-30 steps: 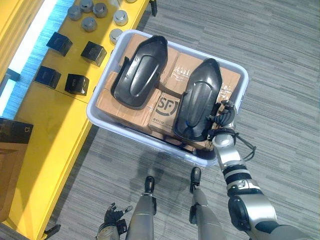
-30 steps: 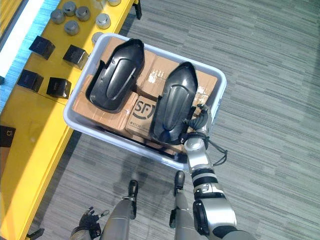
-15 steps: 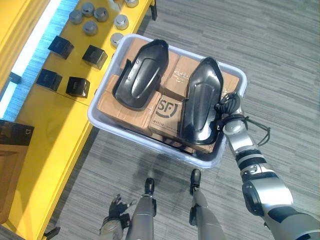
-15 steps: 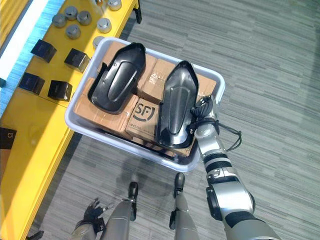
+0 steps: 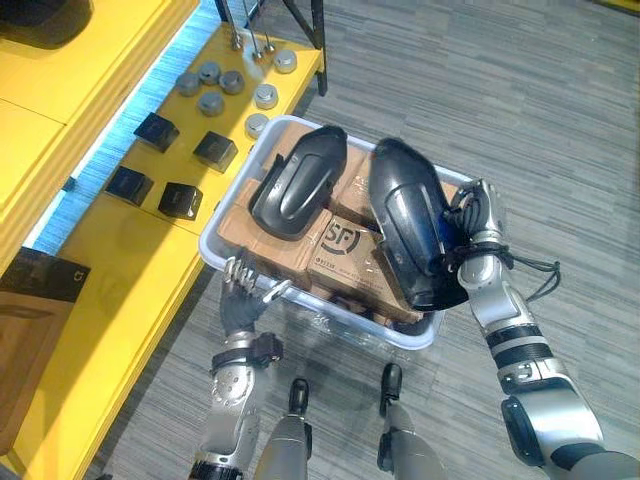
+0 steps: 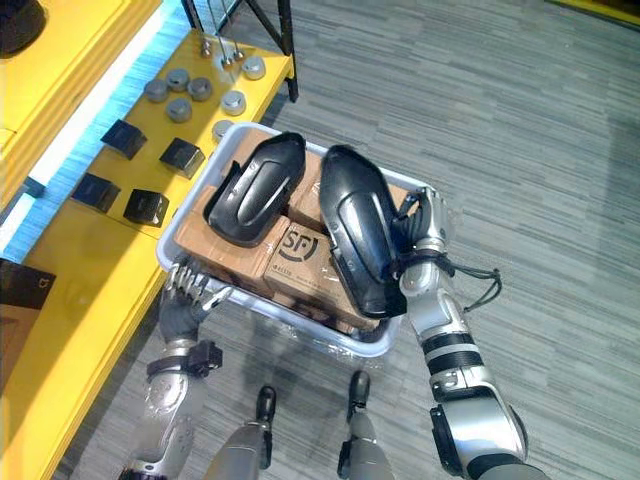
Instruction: Walk over and take plastic housings, then place them on the shelf
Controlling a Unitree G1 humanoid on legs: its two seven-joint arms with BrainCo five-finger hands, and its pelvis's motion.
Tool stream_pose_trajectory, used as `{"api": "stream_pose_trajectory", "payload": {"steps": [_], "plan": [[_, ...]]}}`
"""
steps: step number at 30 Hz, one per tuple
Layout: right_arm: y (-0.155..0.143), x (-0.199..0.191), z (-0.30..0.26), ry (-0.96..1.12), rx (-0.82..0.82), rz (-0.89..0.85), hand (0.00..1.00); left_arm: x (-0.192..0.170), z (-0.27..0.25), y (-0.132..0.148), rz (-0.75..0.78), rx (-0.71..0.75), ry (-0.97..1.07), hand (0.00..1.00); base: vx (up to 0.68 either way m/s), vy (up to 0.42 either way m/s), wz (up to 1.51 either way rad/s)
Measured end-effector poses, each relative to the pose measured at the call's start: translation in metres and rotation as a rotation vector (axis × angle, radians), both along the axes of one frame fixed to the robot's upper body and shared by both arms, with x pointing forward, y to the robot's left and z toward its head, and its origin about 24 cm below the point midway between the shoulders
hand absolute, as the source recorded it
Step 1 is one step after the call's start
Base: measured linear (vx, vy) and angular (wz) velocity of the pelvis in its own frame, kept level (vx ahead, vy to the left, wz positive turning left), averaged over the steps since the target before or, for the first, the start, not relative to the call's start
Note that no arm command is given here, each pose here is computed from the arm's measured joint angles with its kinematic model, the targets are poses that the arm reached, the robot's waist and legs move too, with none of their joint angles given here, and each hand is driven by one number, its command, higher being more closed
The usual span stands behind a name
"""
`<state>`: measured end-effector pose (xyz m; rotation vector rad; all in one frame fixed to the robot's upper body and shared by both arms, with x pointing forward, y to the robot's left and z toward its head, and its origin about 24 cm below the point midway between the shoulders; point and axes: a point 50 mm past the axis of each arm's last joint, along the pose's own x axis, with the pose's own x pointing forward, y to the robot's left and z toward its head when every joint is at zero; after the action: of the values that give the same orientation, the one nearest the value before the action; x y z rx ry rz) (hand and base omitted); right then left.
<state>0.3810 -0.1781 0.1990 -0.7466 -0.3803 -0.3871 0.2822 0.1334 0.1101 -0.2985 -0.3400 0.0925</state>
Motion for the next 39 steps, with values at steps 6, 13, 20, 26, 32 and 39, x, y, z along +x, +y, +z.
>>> {"api": "stream_pose_trajectory", "payload": {"steps": [6,13,20,26,32,39], "plan": [[0.044,-0.001,-0.009,0.008,0.053,0.111,1.0,0.028,0.004,-0.025,-0.092,0.017,0.035,0.0,0.03,0.023,-0.07],[0.081,-0.006,-0.015,0.009,0.104,0.192,1.0,0.035,-0.03,-0.038,-0.117,0.006,0.215,0.0,-0.01,0.04,-0.13],[0.109,-0.011,-0.019,0.014,0.132,0.252,1.0,0.036,-0.048,-0.038,-0.082,-0.022,0.312,0.0,0.0,0.019,-0.06],[0.124,-0.018,-0.032,0.039,0.146,0.28,1.0,0.036,-0.057,-0.037,-0.081,-0.108,0.371,0.0,0.02,0.046,-0.05],[0.134,-0.028,-0.041,0.038,0.115,0.315,1.0,0.035,-0.065,-0.035,-0.063,-0.199,0.427,0.0,0.01,0.056,-0.06],[0.153,-0.043,-0.06,0.082,0.1,0.39,1.0,0.039,-0.061,-0.014,0.056,-0.51,0.396,1.0,0.01,0.034,-0.08]]}}
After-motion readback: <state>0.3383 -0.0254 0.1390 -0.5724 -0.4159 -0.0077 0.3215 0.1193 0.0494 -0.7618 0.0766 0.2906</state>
